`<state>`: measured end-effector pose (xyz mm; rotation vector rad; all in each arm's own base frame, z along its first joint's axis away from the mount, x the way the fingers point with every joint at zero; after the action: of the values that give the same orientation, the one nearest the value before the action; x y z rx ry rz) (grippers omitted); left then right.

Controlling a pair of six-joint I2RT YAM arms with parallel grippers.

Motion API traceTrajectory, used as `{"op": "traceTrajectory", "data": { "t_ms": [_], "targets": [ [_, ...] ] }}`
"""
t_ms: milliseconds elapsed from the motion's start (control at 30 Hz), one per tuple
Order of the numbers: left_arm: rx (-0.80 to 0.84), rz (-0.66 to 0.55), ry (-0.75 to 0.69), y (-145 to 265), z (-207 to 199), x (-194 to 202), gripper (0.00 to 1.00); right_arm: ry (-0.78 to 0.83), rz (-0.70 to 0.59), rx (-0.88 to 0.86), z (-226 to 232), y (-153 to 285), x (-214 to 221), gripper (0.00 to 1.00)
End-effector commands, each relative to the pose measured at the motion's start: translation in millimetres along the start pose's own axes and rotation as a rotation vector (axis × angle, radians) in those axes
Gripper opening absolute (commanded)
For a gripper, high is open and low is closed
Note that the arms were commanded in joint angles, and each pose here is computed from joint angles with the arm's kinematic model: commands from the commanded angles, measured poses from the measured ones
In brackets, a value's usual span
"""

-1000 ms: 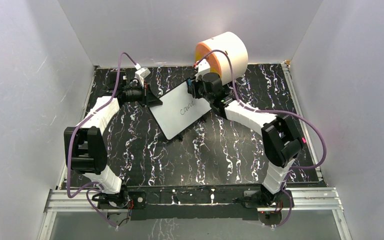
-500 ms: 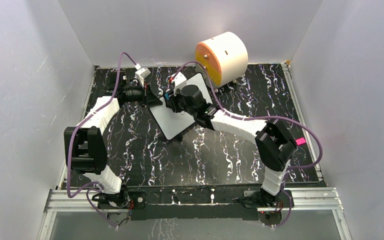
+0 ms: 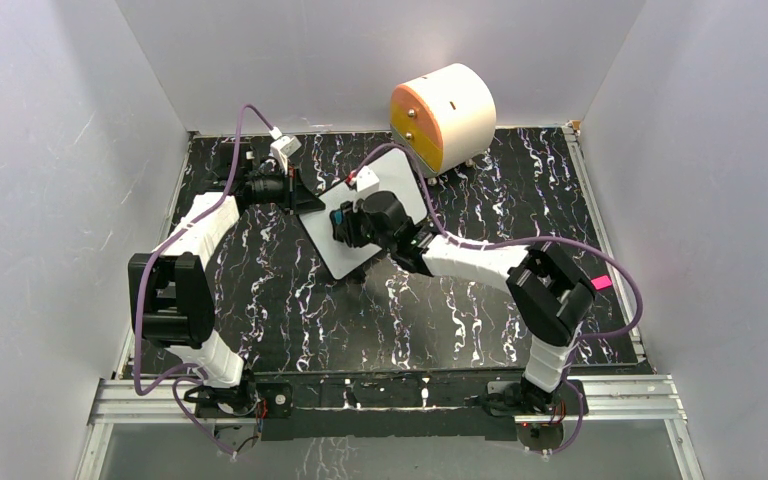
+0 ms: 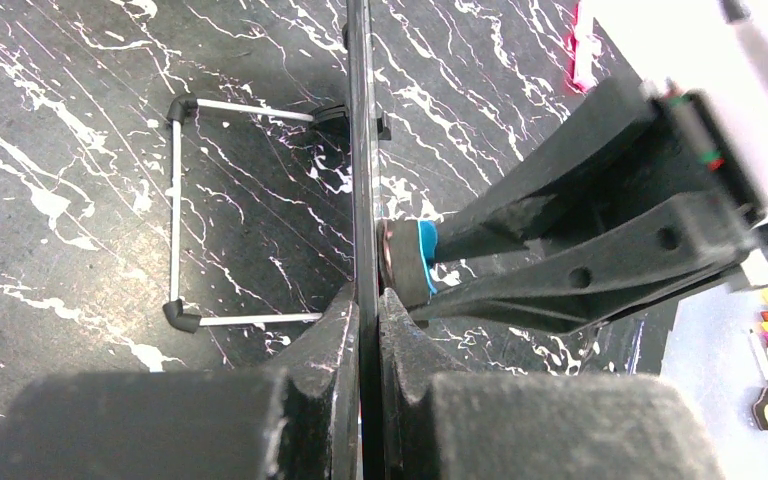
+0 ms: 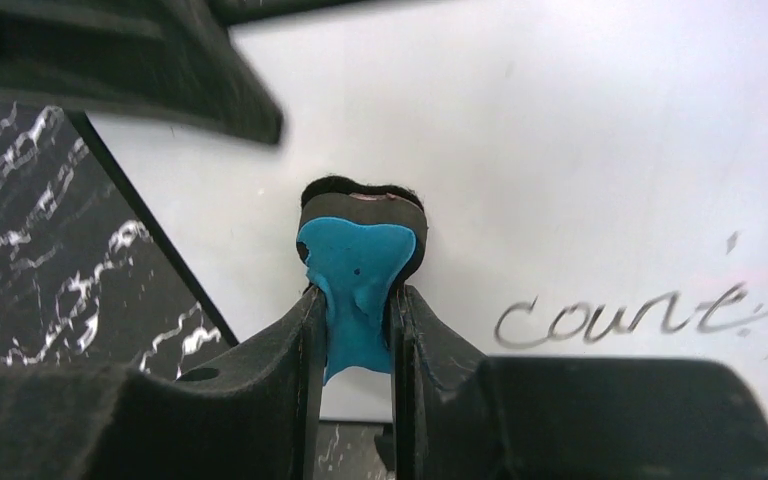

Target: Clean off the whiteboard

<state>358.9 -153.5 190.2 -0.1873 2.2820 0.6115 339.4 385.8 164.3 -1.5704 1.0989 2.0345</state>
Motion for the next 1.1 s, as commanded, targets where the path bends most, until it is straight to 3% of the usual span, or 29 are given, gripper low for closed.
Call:
{"op": "traceTrajectory", "data": {
  "t_ms": [0,200,600,700,933,1067],
  "targets": [
    [0.156,0.056,0.015,-10.9,-32.8,15.6,0.00,0.027,0.118,0.001,14.1,3.3,50.3,0.17],
    [0.148,0.057,0.015,-10.2,-32.6,16.3,0.00,0.121,0.098,0.002,26.6,8.6,44.6,0.16],
    [0.145,0.063,0.019,-9.7,-32.4,19.5,0.00,0.120,-0.032,0.102,-5.6,0.0,-49.0,0.15],
    [0.142,0.064,0.023,-10.5,-31.5,19.7,0.00,0.134,-0.009,0.113,-12.7,-4.4,-40.6,0.15],
    [0.131,0.065,0.030,-12.1,-27.5,19.8,0.00,0.125,0.093,0.085,-6.9,-4.7,26.4,0.16],
    [0.140,0.072,0.033,-12.4,-27.7,21.6,0.00,0.113,0.090,0.155,-35.9,2.4,38.1,0.15]
  ]
}}
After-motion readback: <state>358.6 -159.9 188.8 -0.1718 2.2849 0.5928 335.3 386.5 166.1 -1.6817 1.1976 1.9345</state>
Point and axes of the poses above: each gripper's point midway between its finger pads, its own y axis back along the fingers, its own z axis along the line the jaws close on, x = y × z, the point moved 2 cm from there along y, back along the fingers, and after that the axes turned 7 degrees about y, right-handed, at the moved point
